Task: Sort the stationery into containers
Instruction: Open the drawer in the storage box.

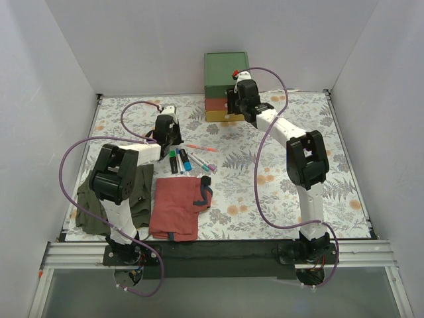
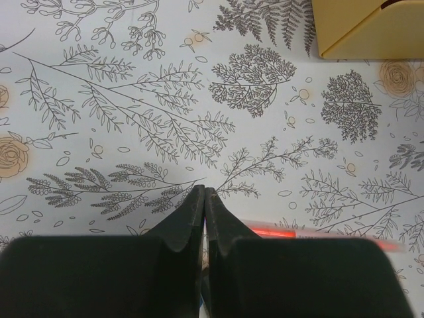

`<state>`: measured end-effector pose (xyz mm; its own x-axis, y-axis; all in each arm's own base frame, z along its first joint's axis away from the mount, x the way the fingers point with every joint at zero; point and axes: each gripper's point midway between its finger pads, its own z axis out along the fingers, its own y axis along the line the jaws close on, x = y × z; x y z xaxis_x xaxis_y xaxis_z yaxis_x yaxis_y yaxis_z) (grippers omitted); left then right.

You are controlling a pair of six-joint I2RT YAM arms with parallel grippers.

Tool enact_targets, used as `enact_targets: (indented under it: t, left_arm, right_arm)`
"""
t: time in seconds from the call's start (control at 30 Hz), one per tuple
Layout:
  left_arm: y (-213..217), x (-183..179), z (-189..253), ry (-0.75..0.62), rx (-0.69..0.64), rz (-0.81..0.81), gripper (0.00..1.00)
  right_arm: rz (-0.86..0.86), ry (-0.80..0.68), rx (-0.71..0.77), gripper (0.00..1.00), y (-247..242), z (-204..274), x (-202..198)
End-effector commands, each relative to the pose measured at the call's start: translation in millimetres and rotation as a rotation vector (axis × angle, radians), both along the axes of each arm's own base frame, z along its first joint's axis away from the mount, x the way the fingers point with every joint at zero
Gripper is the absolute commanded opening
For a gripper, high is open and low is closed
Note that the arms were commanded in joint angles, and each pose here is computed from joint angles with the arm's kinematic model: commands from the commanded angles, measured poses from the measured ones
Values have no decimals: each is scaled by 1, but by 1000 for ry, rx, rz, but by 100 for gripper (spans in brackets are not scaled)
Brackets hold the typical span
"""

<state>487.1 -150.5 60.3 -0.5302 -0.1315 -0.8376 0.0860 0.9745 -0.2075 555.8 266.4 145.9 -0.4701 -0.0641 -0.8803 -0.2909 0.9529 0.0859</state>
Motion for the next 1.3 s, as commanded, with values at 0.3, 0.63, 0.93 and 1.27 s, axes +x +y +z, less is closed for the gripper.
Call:
enact_targets:
  t: [0.3, 0.63, 0.93, 1.27]
  left_arm:
    - [3, -7, 21, -30, -25, 7, 0]
    - [5, -15, 18, -20, -23, 8, 0]
    - [9, -24, 14, -6, -24, 16, 0]
    - [7, -24, 15, -2, -39, 17, 0]
  right_arm:
    - [45, -61, 76, 52, 19, 25, 14]
    - [21, -81, 58, 53, 27, 21, 26]
    - [-43, -104, 43, 49, 27, 22, 32]
    - [-92, -143, 30, 47, 22, 36, 37]
